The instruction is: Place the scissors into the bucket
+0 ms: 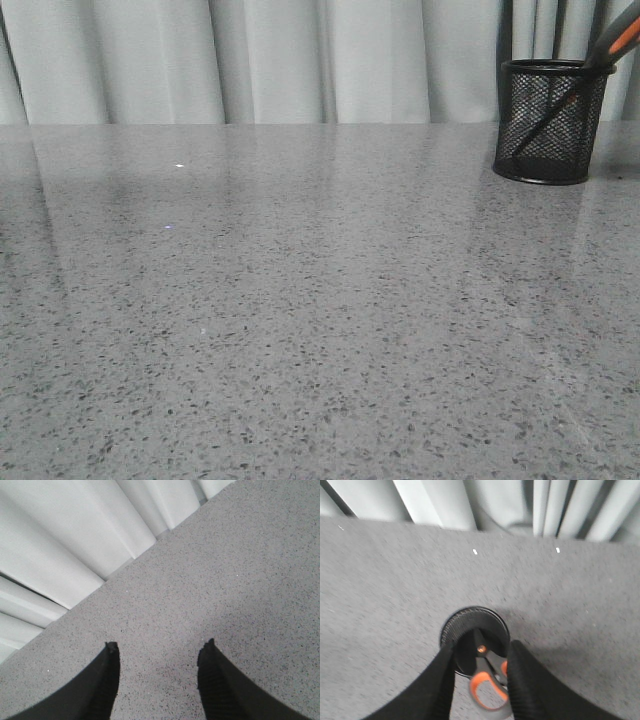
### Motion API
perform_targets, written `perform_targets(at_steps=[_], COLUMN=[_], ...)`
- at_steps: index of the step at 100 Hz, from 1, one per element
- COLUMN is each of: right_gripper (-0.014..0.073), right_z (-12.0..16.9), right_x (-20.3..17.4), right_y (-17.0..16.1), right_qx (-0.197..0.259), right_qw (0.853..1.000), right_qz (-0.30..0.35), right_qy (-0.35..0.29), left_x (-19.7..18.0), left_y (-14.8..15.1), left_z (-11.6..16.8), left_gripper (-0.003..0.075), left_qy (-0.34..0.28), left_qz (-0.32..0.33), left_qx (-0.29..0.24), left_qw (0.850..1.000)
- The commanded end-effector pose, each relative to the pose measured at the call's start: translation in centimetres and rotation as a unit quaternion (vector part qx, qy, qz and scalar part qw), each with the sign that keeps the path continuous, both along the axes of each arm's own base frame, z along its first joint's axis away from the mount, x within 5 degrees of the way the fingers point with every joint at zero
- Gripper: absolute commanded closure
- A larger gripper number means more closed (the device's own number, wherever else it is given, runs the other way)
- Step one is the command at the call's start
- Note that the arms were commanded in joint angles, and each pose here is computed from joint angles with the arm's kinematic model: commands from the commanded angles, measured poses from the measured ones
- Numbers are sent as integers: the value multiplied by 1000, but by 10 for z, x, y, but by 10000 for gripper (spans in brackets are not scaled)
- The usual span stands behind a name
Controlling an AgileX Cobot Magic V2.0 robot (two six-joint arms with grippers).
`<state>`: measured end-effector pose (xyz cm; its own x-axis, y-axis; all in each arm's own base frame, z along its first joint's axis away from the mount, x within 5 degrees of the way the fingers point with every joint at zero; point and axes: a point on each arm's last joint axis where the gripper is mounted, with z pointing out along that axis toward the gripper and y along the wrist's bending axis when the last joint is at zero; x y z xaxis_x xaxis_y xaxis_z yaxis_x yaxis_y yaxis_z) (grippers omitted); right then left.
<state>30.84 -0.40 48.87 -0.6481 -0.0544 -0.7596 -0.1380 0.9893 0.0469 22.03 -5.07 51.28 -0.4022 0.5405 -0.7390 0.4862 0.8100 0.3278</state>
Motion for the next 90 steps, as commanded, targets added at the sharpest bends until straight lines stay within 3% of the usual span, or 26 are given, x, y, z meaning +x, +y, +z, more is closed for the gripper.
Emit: perform_targets(at_steps=[1, 17, 29, 56, 77, 90], right_gripper=[460, 671, 664, 664, 664, 664], right_z=[37, 50, 47, 17, -44, -94], right_x=[-26, -40, -49, -93, -136, -164], right_y=[6, 15, 16, 10, 1, -2], right_qx=[30, 77, 92, 51, 30, 26], right_qw=[995, 986, 981, 961, 935, 928], right_qz=[10, 28, 24, -7, -66, -93], right_qy=[-100, -145, -169, -272, -347, -360], left_x=[-8, -5, -1, -10, -34, -58], left_y=[2, 1, 0, 4, 11, 19], left_z=[20, 19, 17, -8, -69, -121], left_gripper=[487, 744, 741, 741, 741, 741], left_qy=[-67, -71, -86, -158, -262, -315], left_qz=[4, 5, 6, 28, 49, 68], left_qx=[-23, -24, -28, -71, -120, -165], left_qw=[997, 997, 996, 985, 956, 932])
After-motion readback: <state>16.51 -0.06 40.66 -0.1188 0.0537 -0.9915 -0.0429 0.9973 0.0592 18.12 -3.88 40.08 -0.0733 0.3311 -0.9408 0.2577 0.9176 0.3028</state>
